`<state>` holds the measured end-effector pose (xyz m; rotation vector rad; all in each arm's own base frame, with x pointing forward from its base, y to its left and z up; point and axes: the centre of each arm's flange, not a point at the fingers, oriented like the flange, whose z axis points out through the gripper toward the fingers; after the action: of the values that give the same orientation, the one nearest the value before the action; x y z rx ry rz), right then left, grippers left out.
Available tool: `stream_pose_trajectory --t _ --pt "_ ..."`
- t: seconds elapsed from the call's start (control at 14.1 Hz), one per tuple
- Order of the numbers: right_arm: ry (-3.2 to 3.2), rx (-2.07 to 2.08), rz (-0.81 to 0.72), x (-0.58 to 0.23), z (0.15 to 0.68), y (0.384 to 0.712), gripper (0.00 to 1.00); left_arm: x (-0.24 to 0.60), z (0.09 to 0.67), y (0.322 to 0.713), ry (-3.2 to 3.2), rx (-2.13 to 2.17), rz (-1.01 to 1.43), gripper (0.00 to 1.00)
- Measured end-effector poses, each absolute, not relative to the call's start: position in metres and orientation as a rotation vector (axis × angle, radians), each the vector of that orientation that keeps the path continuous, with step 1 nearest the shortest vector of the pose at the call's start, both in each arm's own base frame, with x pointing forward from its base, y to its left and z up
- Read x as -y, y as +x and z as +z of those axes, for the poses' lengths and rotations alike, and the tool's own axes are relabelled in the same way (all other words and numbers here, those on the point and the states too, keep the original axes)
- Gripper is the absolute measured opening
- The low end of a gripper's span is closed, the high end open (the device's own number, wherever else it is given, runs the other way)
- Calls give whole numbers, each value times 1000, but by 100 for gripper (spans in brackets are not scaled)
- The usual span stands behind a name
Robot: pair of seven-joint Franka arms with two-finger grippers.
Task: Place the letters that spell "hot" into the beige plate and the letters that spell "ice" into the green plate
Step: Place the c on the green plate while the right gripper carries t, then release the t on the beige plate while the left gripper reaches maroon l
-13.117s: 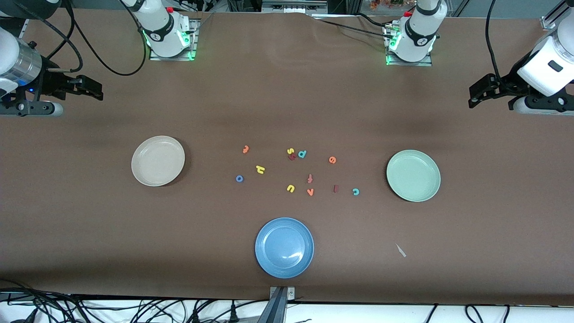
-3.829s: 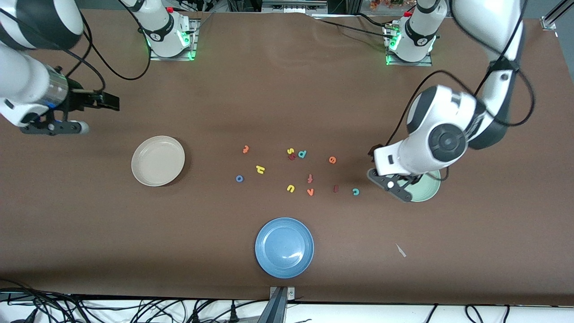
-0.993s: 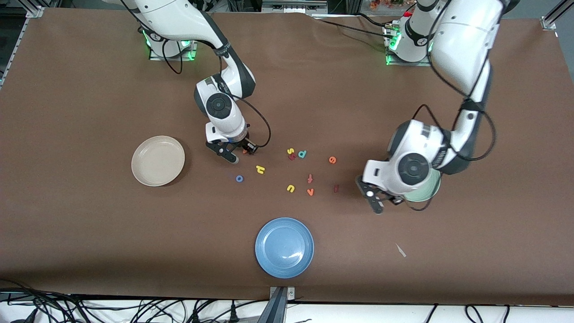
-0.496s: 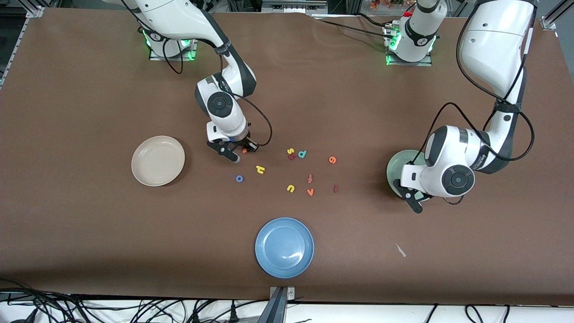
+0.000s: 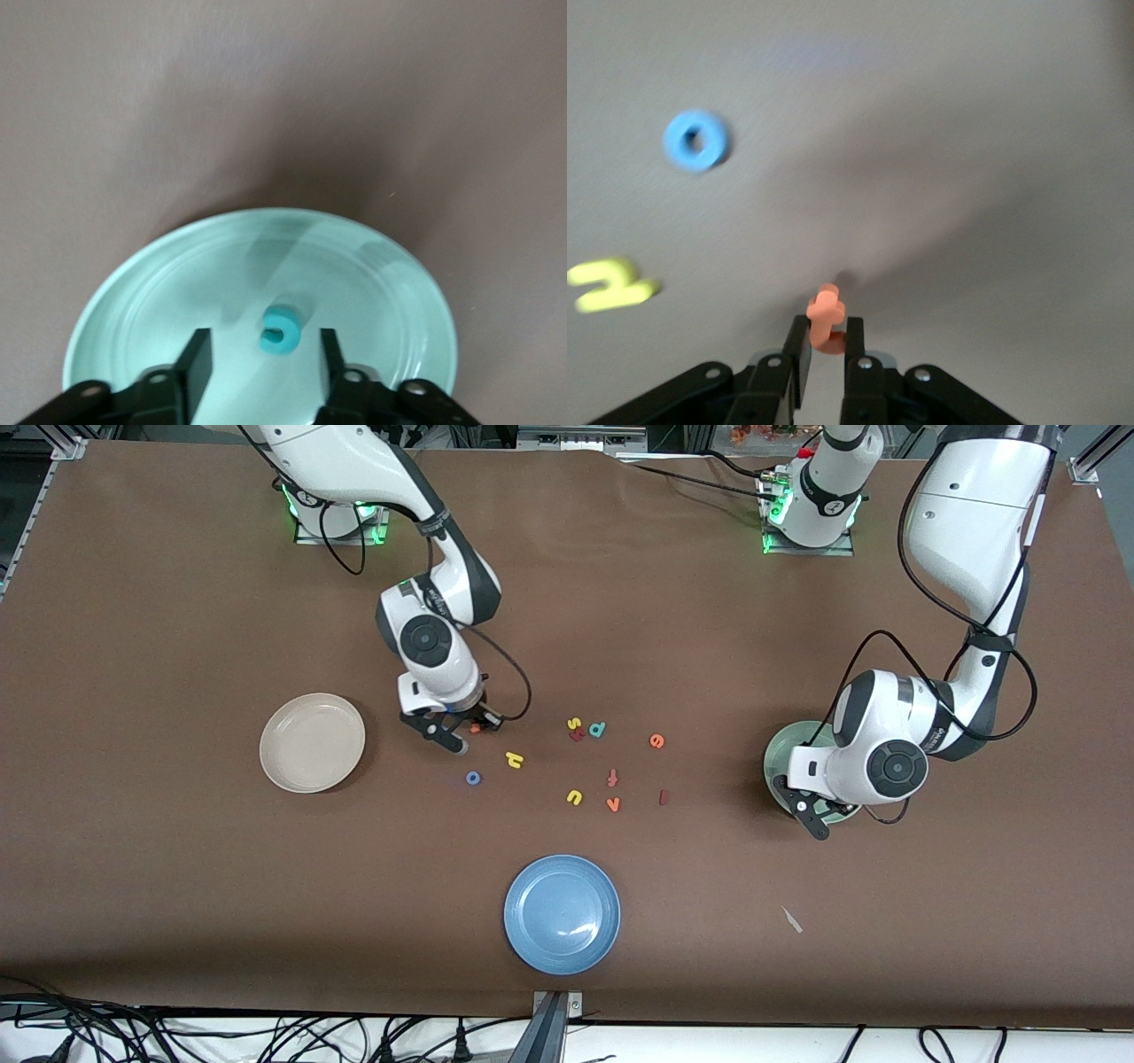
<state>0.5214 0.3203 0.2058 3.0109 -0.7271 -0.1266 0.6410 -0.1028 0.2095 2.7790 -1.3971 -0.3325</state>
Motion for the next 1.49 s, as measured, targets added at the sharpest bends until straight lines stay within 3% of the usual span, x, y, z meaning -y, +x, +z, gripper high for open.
stream_pose_trajectory --t 0.28,0.85,1.21,1.49 --pt "3006 548 -210 -242 251 544 19 162 247 637 2845 1338 -259 99" --pt "3048 174 -240 -105 259 547 19 294 287 628 2932 763 -125 100" --pt "3031 84 -233 -58 239 555 21 329 262 631 2980 613 -142 100" --pt "3069 74 -176 -81 248 568 58 341 242 625 3080 550 -152 100"
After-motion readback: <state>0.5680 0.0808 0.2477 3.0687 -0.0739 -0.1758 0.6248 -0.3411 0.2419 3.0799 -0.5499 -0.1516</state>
